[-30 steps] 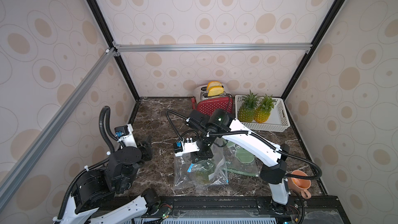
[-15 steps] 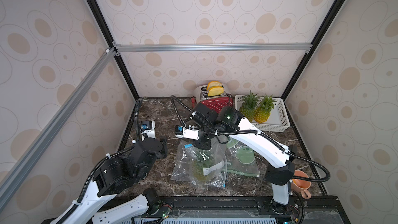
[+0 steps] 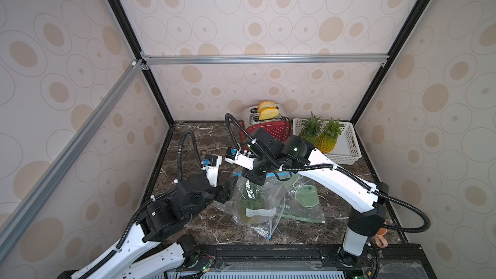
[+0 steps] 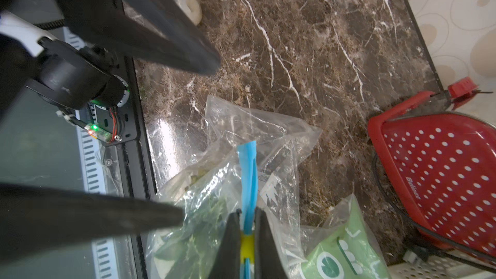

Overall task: Open the zip-top bag and take out the pineapple
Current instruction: Unzip the zipper on the zipper food storage bag.

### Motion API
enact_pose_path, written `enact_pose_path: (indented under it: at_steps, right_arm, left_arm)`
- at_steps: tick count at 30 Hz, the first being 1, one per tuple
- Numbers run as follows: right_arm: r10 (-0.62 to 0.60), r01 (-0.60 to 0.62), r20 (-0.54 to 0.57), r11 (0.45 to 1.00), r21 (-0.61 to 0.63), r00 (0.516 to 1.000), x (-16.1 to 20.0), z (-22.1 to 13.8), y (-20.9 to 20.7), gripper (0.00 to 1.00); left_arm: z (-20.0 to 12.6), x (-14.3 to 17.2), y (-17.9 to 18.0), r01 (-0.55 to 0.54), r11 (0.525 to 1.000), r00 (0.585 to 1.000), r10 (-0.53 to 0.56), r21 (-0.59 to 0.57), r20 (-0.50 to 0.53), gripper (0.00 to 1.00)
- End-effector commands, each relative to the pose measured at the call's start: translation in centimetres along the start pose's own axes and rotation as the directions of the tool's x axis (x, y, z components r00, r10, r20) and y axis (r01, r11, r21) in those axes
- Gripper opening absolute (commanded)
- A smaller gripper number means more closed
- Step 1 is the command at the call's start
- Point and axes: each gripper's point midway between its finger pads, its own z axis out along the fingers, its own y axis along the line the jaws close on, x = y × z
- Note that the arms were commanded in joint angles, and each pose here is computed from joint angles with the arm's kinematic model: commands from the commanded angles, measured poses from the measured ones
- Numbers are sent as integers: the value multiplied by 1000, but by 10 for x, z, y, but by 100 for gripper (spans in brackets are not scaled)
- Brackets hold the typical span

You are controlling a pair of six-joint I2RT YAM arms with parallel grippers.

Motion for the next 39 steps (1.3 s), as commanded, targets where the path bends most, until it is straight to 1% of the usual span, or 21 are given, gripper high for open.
enact_pose_path:
  at_steps: [1,5,9,14,17,18,20,25,27,28,29,30,32,39]
  right_arm:
    - [-17,20,115,1000,-20,993,-15,-21,7,0]
    - [-52,56,149,998,-22,987,-11,-23,11,0]
    - [-76,83,166,996,-32,983,-10,-24,15,0]
    - [-87,92,156,995,-26,984,-9,-20,13,0]
    - [-86,89,141,996,-14,986,-7,-17,10,0]
    - [-86,88,137,996,-8,987,-7,-17,9,0]
    - [-85,86,129,996,-4,988,-6,-14,8,0]
    - [-82,84,125,996,-5,989,-7,-10,7,0]
    - [-83,84,118,996,-1,990,-6,-10,6,0]
    - [-83,83,113,997,1,990,-6,-9,5,0]
    - [-82,82,111,997,4,990,-6,-10,5,0]
    - [-82,82,107,997,5,991,-6,-10,5,1]
    - [-82,81,101,997,10,991,-7,-12,3,8]
    - [-81,80,65,997,17,995,-4,-16,1,26]
  left_arm:
    - [7,-13,-16,-28,994,999,25,104,32,69]
    - [11,-4,-3,-7,994,1000,6,113,11,69]
    - [10,1,-4,29,982,999,-32,189,14,69]
    - [15,4,-15,51,961,998,-59,273,21,64]
    - [19,4,-18,59,954,997,-68,295,20,62]
    - [19,3,-19,66,950,997,-76,304,22,60]
    - [19,2,-21,76,946,996,-87,315,23,51]
    - [20,1,-15,91,954,994,-104,286,31,21]
    - [19,0,-14,90,956,994,-104,279,36,7]
    - [18,-1,-13,91,957,994,-105,274,38,3]
    - [17,-2,-12,93,959,993,-107,268,41,0]
    - [17,-2,-10,95,962,993,-110,258,43,0]
    - [16,-2,-6,98,967,993,-111,235,46,0]
    - [9,-6,1,92,975,991,-109,201,75,0]
